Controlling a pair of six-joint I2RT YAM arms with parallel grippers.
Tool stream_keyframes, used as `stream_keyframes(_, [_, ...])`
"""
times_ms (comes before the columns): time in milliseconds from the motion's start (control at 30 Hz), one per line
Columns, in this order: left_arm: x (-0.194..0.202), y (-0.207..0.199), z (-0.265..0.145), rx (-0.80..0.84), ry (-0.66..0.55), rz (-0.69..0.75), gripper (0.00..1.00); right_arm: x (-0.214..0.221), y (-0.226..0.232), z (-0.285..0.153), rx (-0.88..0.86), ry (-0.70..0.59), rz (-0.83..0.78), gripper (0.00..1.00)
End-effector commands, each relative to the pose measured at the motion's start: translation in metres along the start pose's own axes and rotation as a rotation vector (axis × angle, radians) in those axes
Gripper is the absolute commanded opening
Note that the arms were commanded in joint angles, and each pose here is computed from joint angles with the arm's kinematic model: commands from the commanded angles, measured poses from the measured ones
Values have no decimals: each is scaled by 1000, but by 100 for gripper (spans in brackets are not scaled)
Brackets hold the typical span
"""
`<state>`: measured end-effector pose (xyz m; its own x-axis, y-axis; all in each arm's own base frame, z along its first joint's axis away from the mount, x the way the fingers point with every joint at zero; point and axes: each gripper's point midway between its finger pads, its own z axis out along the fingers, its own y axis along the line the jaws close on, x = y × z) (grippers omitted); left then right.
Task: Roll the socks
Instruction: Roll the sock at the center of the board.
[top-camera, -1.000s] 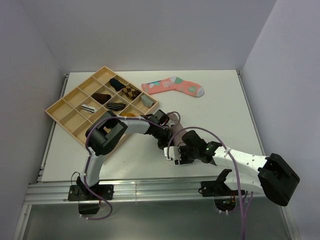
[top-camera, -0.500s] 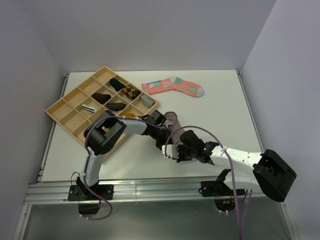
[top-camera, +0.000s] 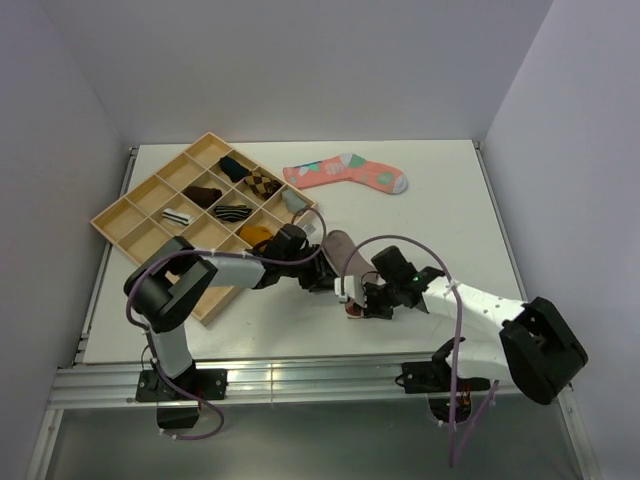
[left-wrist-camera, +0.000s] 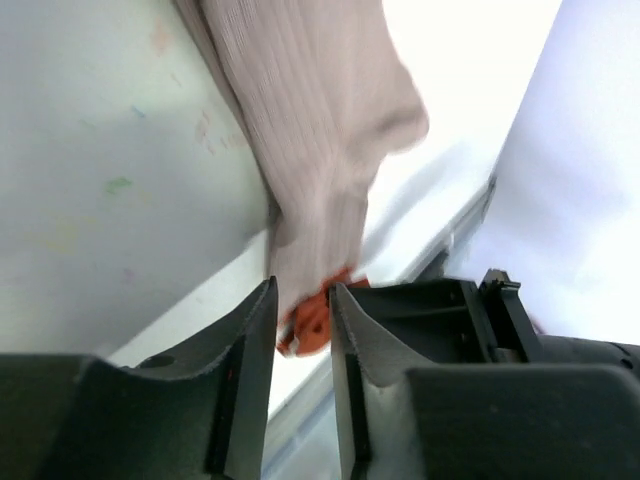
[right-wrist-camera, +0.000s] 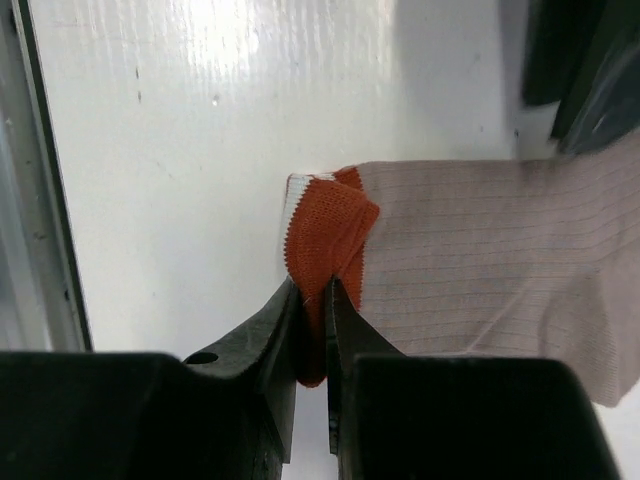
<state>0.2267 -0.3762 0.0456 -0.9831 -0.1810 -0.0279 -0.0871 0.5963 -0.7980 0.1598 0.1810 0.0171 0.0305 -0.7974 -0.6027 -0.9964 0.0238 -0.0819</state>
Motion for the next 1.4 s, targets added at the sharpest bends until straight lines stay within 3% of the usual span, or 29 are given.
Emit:
stream_keyframes(0, [-43, -28, -15, 92, -275, 61, 32, -1, 16, -10, -167, -24, 86, 12])
stream_keyframes(100, [-52, -34, -27, 101, -420, 152, 29, -4, 16, -16, -262, -35, 145, 11])
stream_keyframes(367, [-19, -68, -27, 168, -546, 473, 27, -6, 6, -26, -576, -26, 392, 12])
stream_keyframes(567, [1, -70, -10, 242, -473, 586, 25, 7, -14, -17, -652, -7, 571, 12])
stream_keyframes(767, [12, -66, 12, 277, -409, 643, 25, 15, -28, -10, -578, 16, 633, 12])
stream_keyframes(1067, [30, -57, 24, 325, -339, 707, 35, 25, -33, -3, -563, 86, 706, 12])
stream_keyframes(1367, [46, -41, 42, 288, -263, 771, 37, 25, -42, 0, -548, 113, 762, 12])
